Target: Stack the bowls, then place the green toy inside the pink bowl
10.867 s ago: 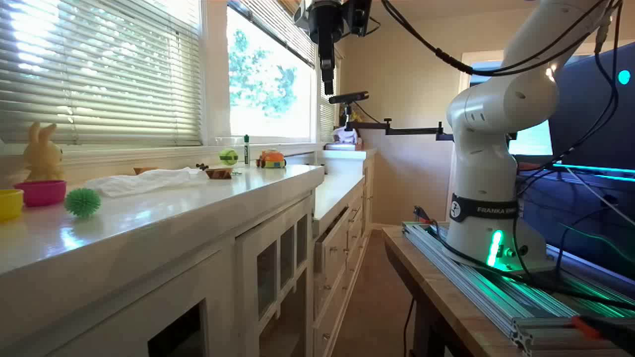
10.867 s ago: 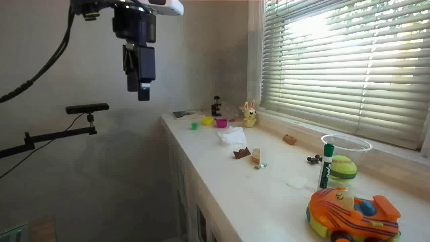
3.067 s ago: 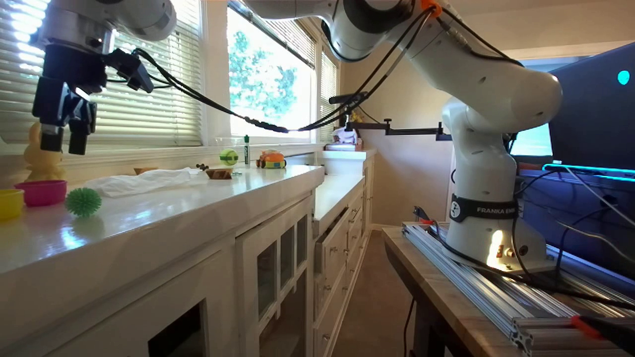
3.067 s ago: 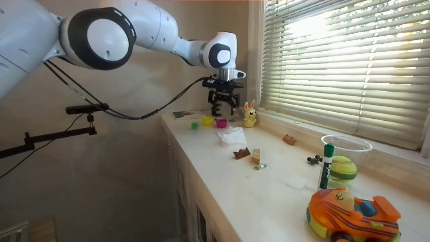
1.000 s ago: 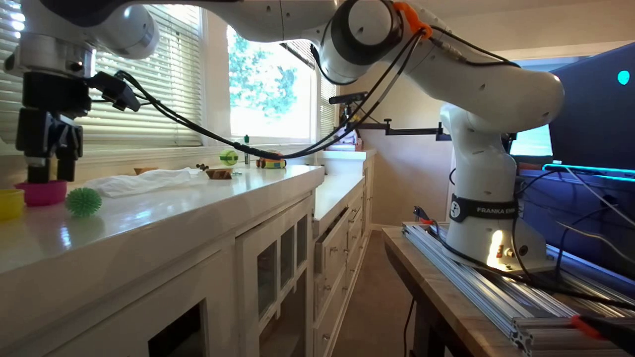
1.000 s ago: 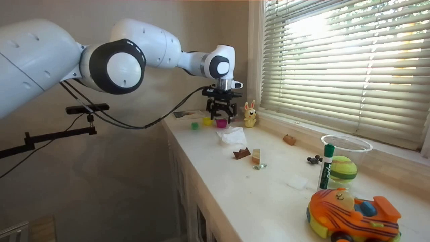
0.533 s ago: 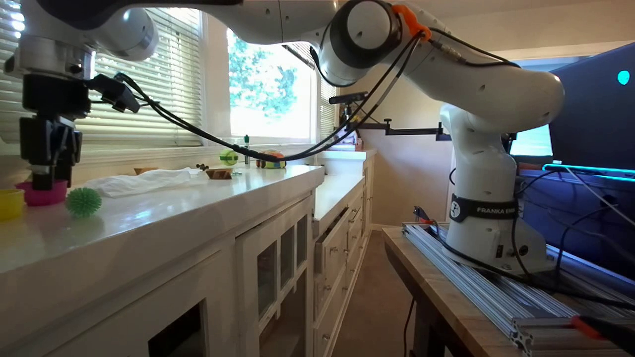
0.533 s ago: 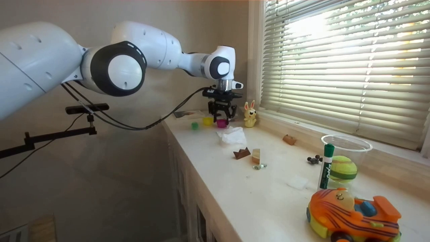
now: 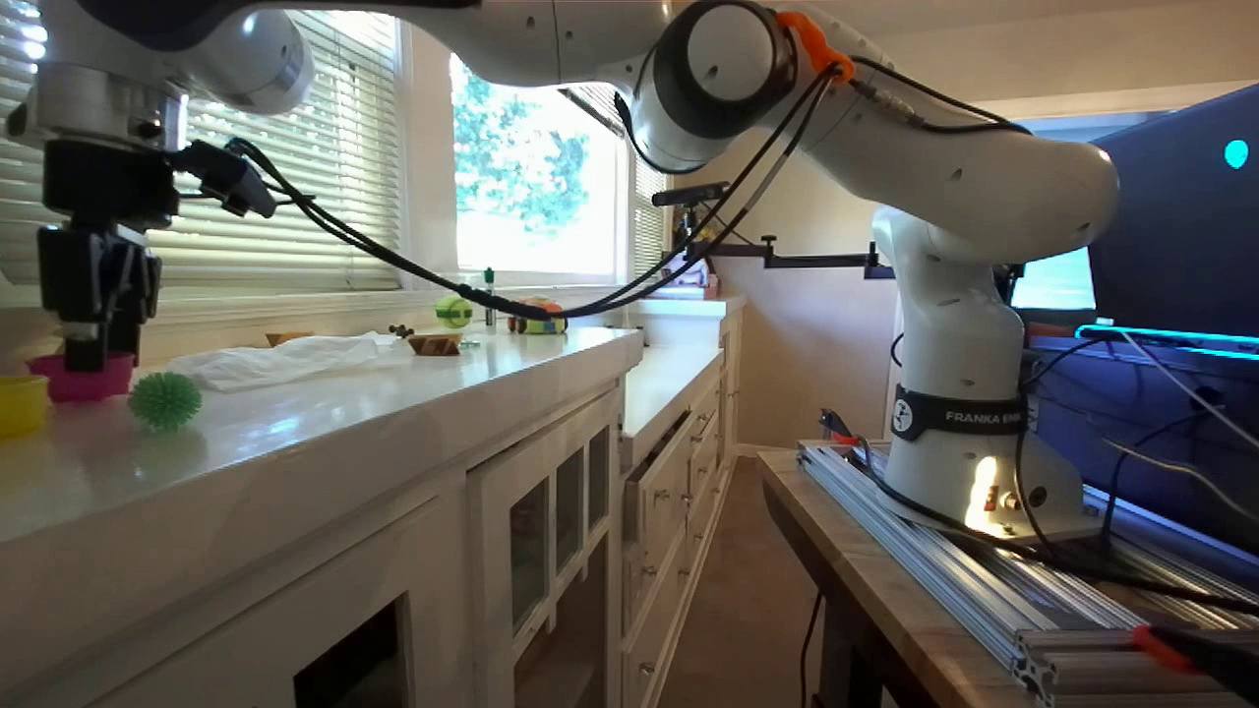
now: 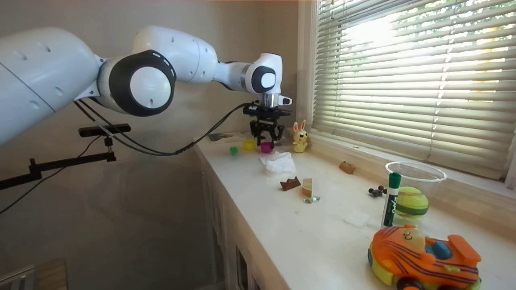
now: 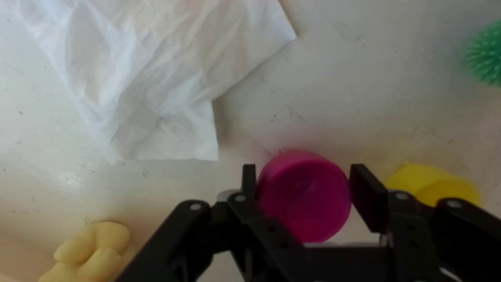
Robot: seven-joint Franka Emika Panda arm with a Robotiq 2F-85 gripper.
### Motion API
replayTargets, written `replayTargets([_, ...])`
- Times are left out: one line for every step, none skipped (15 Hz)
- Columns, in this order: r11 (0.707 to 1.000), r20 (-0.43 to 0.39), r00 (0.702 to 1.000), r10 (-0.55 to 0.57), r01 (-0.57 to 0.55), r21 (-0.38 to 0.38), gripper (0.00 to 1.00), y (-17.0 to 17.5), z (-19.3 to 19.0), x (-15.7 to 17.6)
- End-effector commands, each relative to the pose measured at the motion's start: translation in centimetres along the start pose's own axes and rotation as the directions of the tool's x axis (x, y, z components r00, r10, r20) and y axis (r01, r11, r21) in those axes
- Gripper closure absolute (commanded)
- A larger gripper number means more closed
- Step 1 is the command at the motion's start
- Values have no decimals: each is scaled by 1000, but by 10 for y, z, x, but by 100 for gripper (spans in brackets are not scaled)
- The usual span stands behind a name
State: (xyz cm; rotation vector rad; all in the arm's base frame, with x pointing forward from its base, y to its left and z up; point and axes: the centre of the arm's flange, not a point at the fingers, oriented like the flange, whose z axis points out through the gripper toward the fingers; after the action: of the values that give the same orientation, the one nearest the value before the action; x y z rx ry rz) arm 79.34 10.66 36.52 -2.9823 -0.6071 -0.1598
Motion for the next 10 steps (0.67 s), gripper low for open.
replayTargets([999, 18, 999, -28, 28, -17, 64, -11, -28, 32])
replayTargets([999, 23, 999, -40, 41, -12, 64, -18, -36, 35])
replayTargets([999, 32, 998, -51, 51, -16, 64, -24, -41, 37])
replayTargets([998, 42, 998, -54, 54, -11, 64, -29, -47, 39])
replayTargets([998, 48, 997, -65, 66, -11, 64, -34, -51, 39])
replayTargets([997, 55, 996, -71, 71, -9, 64, -38, -54, 39])
replayTargets([997, 60, 995, -75, 76, -9, 64, -41, -57, 40])
replayTargets([997, 63, 995, -82, 82, -7, 64, -44, -58, 40])
replayTargets([996, 62, 994, -89, 90, -5, 64, -44, -58, 40])
replayTargets([996, 62, 994, -92, 93, -2, 64, -45, -58, 41])
